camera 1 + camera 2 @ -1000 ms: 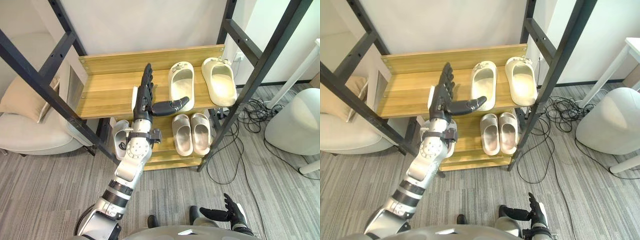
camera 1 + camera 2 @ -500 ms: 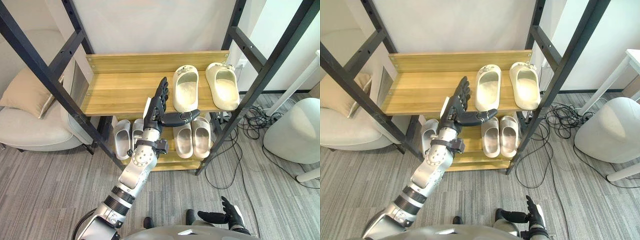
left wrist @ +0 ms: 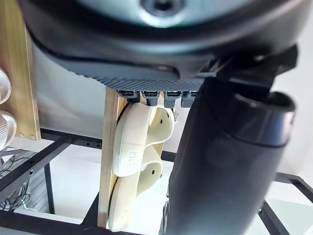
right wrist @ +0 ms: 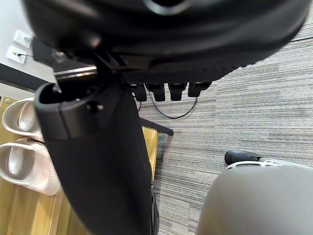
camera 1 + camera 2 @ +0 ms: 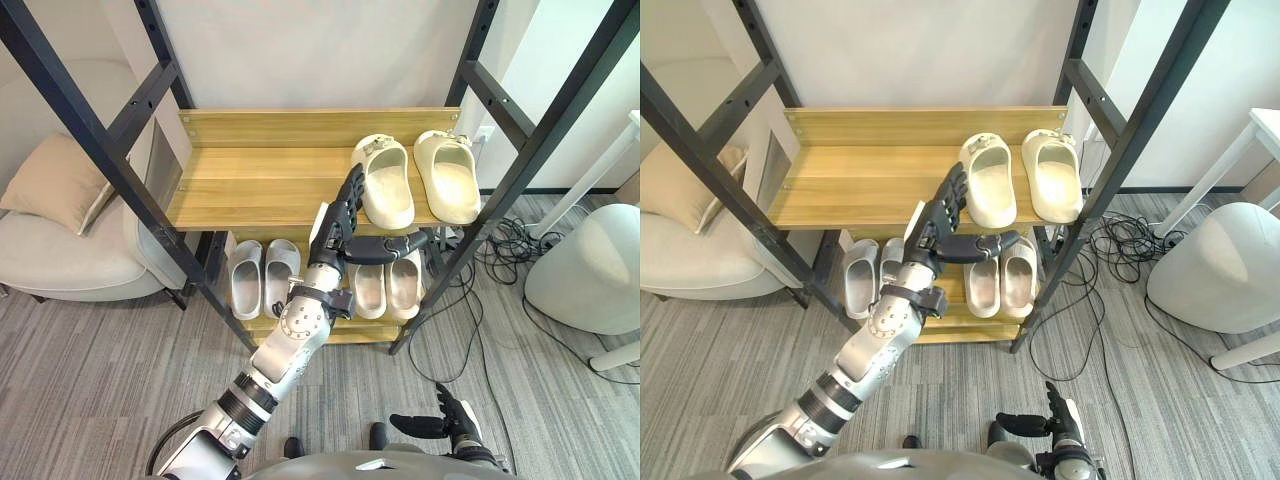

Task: Organize the slippers on the shoe rack

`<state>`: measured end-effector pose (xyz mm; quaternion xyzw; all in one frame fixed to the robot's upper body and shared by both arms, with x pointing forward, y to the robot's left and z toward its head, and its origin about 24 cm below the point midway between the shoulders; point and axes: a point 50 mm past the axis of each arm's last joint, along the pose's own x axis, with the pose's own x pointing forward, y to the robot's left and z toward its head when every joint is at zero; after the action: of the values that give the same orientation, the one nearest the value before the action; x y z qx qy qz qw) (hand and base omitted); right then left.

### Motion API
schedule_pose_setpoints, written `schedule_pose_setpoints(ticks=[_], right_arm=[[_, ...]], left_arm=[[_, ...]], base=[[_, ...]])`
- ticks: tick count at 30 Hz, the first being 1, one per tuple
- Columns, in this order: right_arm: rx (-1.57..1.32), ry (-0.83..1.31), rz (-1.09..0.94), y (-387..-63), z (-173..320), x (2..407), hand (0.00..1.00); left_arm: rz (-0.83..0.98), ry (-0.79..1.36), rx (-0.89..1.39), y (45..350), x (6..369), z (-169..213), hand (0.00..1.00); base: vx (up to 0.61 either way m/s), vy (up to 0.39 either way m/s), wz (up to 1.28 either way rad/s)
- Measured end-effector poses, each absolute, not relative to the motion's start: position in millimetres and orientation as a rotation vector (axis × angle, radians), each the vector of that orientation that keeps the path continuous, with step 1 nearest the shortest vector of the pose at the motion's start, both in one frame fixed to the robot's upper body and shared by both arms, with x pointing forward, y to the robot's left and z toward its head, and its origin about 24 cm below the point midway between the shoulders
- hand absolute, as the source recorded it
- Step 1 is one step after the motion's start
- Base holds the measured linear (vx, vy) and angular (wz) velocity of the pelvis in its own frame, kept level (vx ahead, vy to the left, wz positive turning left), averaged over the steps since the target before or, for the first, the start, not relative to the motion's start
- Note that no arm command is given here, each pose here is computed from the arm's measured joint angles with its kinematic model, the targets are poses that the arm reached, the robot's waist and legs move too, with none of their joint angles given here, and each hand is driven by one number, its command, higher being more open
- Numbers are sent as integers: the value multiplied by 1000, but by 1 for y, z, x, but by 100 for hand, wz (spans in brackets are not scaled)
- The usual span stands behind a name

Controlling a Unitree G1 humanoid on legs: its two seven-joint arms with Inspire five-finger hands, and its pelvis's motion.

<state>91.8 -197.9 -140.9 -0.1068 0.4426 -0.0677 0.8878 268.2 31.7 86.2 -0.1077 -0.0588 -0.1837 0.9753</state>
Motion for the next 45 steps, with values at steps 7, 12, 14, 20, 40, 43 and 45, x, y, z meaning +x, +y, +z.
schedule_pose_setpoints(ticks=[7,12,14,20,40,43,45], right_arm=[[-221,928,-144,-198,-142,92,100],[-217,926,-148,-198,-142,94,100],[-217,924,-149,-198,-142,94,100],[-219,931,-150,-198,-143,94,100],[-222,953,-143,-199,-146,94,100],[-224,962,-140,-200,-147,92,100],[-225,971,-136,-202,-147,90,100]], left_arm=[[-395,-113,-218,26,269,87,100],[-393,-112,-211,26,271,86,100],[-392,-114,-207,26,272,86,100],[-383,-121,-200,27,275,87,100],[-329,-212,-205,67,270,101,100],[-389,-248,-275,60,260,113,100],[-495,-299,-337,47,247,128,100]], base=[[0,0,0],[0,0,0],[0,0,0],[0,0,0],[0,0,1],[0,0,3],[0,0,4]])
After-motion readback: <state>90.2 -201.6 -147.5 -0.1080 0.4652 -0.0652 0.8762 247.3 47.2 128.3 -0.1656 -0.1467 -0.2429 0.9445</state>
